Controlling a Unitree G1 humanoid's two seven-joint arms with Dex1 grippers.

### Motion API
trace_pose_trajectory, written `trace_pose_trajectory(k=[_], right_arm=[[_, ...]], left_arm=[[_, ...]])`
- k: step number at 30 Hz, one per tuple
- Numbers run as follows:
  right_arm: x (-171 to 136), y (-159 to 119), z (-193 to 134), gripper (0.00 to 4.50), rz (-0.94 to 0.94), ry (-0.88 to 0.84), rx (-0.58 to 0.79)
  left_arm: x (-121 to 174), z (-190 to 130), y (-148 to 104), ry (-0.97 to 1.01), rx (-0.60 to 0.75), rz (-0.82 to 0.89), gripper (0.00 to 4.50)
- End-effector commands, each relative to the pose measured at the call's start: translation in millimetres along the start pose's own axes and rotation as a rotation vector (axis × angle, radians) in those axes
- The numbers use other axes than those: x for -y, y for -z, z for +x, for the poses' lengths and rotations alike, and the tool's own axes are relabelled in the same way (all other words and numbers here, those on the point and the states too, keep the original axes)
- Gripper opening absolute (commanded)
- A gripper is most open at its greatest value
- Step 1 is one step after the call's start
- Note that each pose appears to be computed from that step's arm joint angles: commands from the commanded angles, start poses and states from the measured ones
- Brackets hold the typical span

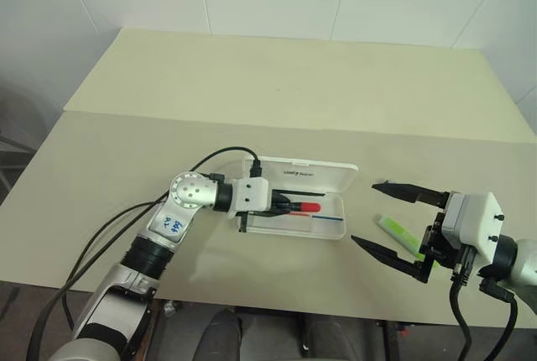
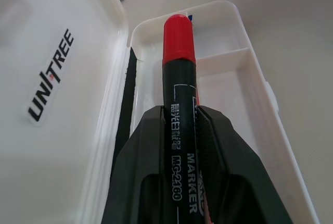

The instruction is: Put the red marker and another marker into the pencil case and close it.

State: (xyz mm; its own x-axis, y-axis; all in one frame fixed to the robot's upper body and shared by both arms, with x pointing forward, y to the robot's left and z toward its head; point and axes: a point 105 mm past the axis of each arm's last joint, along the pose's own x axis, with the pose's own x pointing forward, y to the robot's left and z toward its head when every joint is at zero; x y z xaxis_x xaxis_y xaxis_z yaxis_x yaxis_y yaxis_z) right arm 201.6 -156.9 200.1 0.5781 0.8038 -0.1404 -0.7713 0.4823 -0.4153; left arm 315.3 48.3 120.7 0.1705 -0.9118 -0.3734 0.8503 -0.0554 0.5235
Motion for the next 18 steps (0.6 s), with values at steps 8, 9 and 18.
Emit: trace_pose_trajectory(k=[8,9,18], right_arm=[[-6.8,-9.6,5.9,4.50,-0.022,-0.010,0.049],[-7.0,-9.6,6.0,4.50,-0.022,-0.011,0.049],[-8.0,-11.8,8.0,4.50,0.010,-0.017,0.083]], left_arm=[[-10.9,4.1,-13.2,-0.053,0.004,0.124,3.05],[-10.8,4.3,-13.8,-0.054,0.008,0.125,3.34],[-2.6,0.6,-18.6,-0.030,0.054,0.097,3.69]])
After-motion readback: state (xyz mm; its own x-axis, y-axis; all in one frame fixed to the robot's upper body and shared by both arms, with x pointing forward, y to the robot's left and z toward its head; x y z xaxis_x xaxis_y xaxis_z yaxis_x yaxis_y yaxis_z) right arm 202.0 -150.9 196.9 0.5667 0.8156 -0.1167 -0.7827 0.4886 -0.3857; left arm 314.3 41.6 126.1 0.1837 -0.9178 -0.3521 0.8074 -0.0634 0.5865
